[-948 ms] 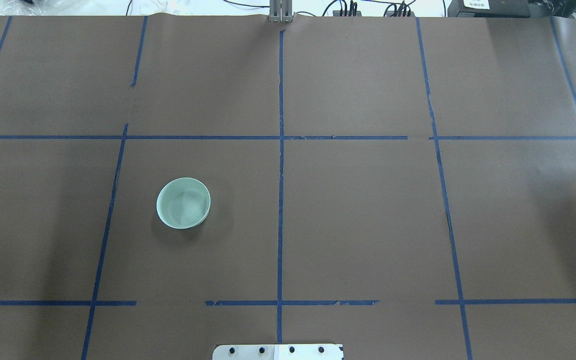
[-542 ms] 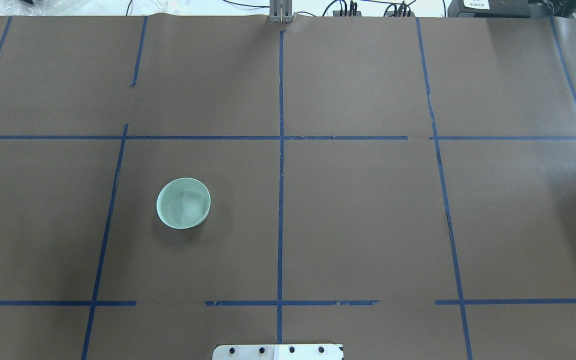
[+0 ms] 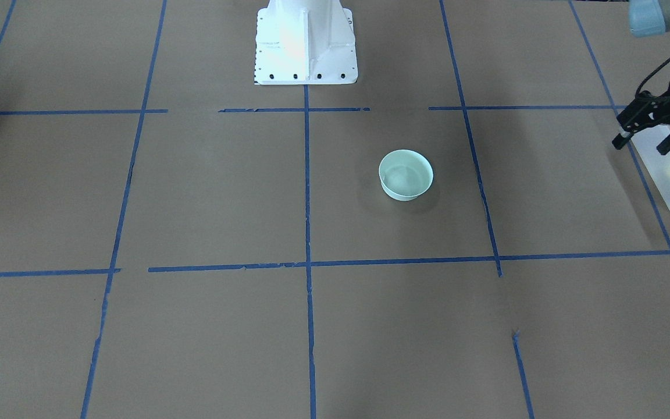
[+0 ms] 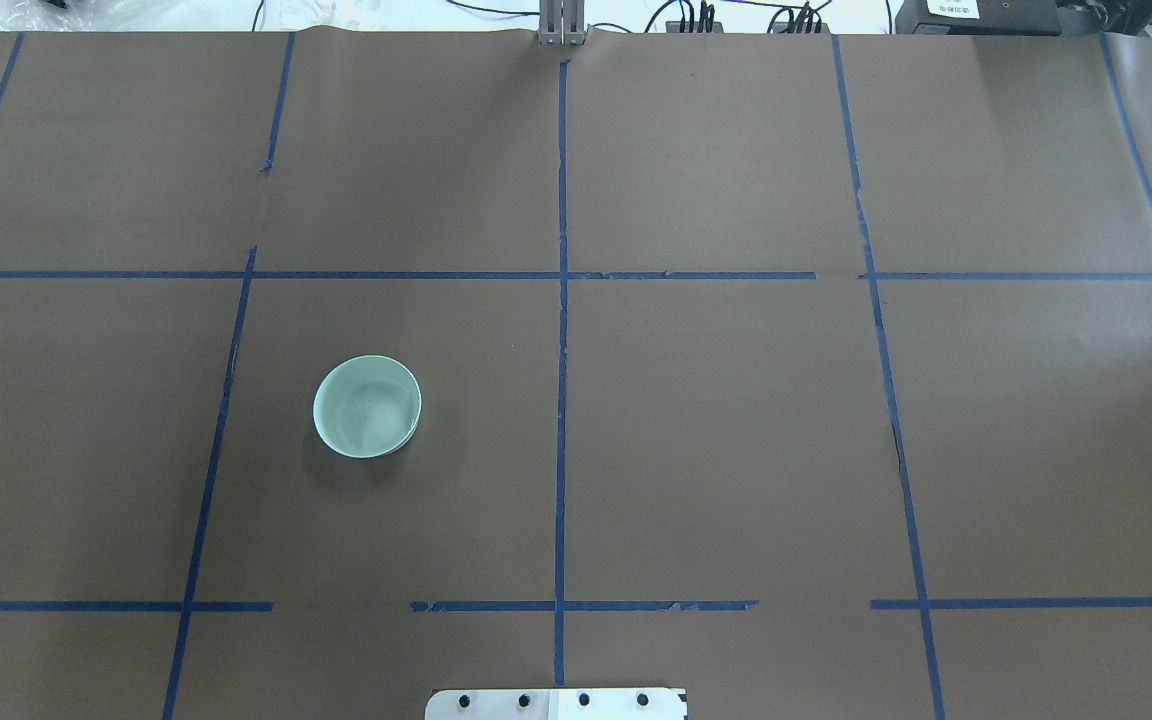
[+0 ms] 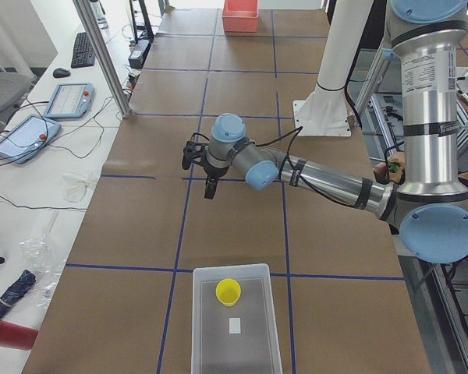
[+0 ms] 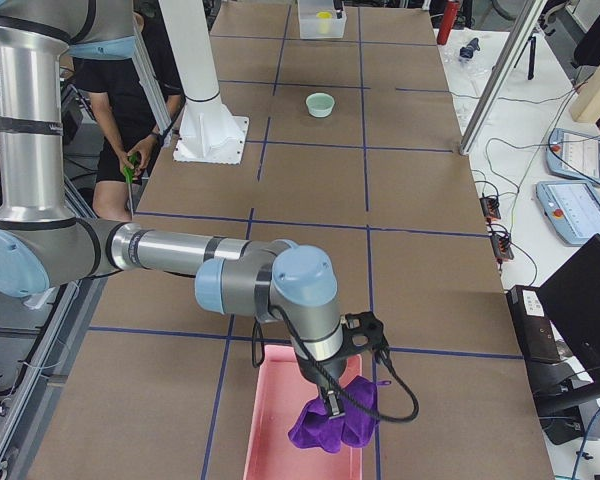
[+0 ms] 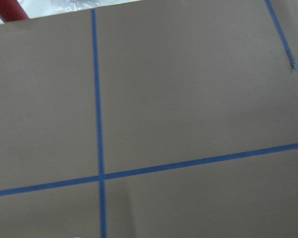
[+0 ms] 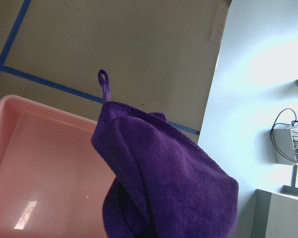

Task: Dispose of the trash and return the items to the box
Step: 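Reach the left gripper toward the pale green bowl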

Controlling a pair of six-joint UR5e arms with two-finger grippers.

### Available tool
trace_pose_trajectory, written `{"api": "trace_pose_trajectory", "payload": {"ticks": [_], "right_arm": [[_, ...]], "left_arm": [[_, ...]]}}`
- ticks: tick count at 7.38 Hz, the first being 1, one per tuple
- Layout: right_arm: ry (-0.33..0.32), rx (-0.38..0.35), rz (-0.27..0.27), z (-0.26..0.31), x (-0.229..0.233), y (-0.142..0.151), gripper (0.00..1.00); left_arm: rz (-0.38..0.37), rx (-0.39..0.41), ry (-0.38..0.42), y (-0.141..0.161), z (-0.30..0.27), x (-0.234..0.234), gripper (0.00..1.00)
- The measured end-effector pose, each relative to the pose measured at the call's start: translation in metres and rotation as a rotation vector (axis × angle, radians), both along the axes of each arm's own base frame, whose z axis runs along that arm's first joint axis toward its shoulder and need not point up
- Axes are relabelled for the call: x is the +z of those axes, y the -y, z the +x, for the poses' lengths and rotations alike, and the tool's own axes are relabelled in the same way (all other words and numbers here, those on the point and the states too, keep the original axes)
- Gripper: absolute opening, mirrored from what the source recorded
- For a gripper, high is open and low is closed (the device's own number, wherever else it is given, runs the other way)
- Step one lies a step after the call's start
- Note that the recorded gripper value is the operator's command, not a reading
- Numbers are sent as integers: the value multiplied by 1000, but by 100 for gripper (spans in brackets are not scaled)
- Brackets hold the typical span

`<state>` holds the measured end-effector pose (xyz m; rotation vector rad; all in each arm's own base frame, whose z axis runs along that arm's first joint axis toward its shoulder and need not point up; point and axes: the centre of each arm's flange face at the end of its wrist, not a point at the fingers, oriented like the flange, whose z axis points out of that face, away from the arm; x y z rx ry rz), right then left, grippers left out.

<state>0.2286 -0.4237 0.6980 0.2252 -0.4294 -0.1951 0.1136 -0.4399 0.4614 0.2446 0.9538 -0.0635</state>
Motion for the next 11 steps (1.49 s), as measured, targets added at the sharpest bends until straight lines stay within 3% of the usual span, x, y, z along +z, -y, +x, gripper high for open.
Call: {"api": "trace_pose_trajectory", "payload": {"ticks": [1, 2, 5, 8, 11], "right_arm": [[40, 4, -34, -4, 35, -8, 45], [89, 13, -62, -10, 55, -14, 99], [287, 98, -136, -46, 63, -13, 100], [339, 145, -175, -97, 6, 17, 100], [363, 177, -197, -163, -90, 40, 100]], "left_arm": [[-30, 14, -27, -8, 22, -8, 100], [-45, 20, -44, -13, 37, -13, 100], [-101, 18, -57, -28, 96, -26, 100], [-200, -2, -82, -56, 179, -49, 100], [-248, -20, -108, -66, 271, -77, 94]]}}
